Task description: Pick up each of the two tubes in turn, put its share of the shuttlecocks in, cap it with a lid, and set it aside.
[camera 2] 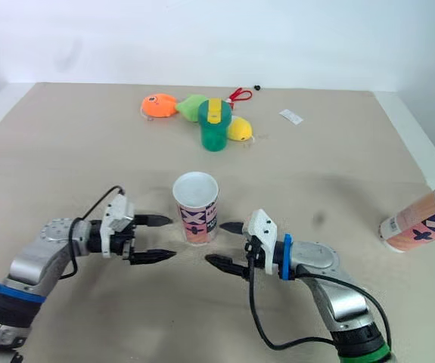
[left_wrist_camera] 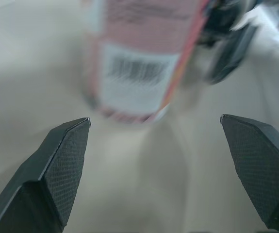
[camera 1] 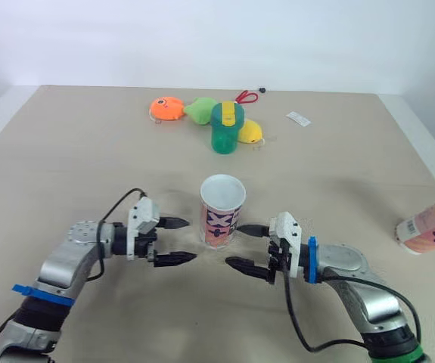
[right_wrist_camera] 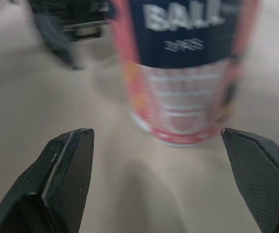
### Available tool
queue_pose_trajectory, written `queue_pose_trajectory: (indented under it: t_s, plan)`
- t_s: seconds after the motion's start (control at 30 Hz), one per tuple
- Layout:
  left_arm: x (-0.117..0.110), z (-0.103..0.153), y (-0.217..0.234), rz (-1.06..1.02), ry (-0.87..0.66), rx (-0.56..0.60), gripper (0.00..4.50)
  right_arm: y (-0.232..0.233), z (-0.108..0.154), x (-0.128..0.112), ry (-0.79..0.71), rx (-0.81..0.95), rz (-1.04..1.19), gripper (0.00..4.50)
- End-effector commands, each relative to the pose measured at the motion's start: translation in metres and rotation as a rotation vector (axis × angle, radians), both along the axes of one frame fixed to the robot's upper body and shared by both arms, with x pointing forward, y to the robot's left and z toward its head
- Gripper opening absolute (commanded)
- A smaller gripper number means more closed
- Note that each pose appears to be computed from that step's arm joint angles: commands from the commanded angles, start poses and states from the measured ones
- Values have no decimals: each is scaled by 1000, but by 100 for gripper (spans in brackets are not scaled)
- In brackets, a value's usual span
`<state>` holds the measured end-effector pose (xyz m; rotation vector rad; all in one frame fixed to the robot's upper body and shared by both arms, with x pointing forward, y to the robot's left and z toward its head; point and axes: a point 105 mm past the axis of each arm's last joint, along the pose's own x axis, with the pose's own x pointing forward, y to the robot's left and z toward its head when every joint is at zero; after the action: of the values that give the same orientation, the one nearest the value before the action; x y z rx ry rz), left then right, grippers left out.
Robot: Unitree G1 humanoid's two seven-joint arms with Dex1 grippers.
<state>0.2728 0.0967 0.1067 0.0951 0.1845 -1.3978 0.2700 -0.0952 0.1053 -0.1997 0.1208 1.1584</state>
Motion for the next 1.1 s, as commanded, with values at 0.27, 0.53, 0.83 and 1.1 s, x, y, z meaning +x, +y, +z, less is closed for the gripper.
queue_pose_trajectory:
  t_s: [0.27, 0.53, 0.83, 1.1]
  plan:
    - [4, 0, -12, -19, -41, 11, 450, 22, 15, 5, -65, 26, 67, 447]
    - [6, 3, -14, -22, -56, 6, 450, 30, 10, 12, -66, 19, 81, 370]
    - [20, 56, 16, 68, -191, -19, 450, 4, 33, 12, -94, 103, -76, 309]
    - [32, 106, -26, 91, -334, -206, 450, -88, 51, 29, -189, 243, -815, 309]
